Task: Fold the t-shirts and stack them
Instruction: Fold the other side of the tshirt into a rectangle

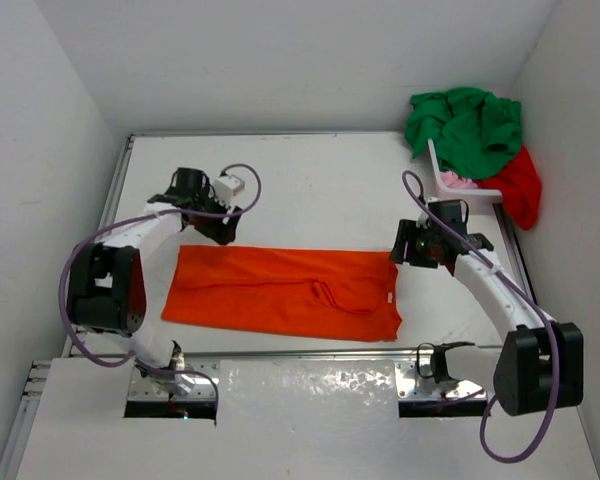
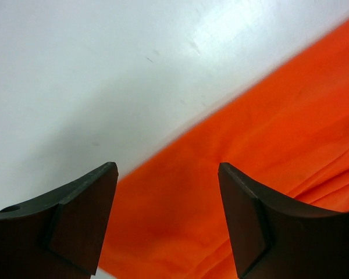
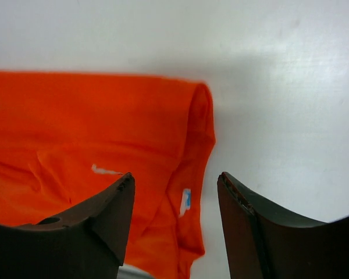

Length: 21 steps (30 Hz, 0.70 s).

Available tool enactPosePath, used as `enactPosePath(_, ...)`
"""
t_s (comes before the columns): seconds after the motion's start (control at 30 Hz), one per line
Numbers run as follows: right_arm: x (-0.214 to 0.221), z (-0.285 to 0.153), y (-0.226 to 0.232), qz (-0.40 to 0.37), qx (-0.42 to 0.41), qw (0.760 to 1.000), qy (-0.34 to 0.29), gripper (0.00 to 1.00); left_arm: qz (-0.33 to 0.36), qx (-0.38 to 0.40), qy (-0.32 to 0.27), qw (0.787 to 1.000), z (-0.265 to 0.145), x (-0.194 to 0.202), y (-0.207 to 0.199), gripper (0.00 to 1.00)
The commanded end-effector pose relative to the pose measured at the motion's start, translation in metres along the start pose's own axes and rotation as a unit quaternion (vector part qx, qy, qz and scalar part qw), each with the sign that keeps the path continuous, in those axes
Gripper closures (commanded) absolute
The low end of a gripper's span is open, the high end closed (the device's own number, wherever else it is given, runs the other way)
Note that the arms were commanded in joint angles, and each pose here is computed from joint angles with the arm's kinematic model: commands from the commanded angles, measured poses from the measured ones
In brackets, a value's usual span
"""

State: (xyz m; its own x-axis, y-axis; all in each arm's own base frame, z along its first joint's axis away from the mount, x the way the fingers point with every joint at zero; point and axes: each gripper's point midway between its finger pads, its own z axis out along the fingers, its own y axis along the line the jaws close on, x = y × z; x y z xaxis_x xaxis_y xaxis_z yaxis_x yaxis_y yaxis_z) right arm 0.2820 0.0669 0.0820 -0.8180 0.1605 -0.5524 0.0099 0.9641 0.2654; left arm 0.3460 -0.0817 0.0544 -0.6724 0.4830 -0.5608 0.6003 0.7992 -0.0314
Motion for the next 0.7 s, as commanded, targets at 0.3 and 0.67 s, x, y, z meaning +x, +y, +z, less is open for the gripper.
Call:
enactPosePath(0.3, 0.134, -0.032, 0.002, 0.049, -0.027, 0.985, 0.165, 0.36, -0.082, -0.118, 0.009, 0.990, -0.067, 0.035, 0.109, 0.30)
enactPosePath(0.67, 0.177, -0.007, 0.008, 0.093, -0.058, 0.975, 0.193, 0.54, -0.109, -0.126, 0.021, 0.986, -0.050, 0.058, 0.117, 0.31)
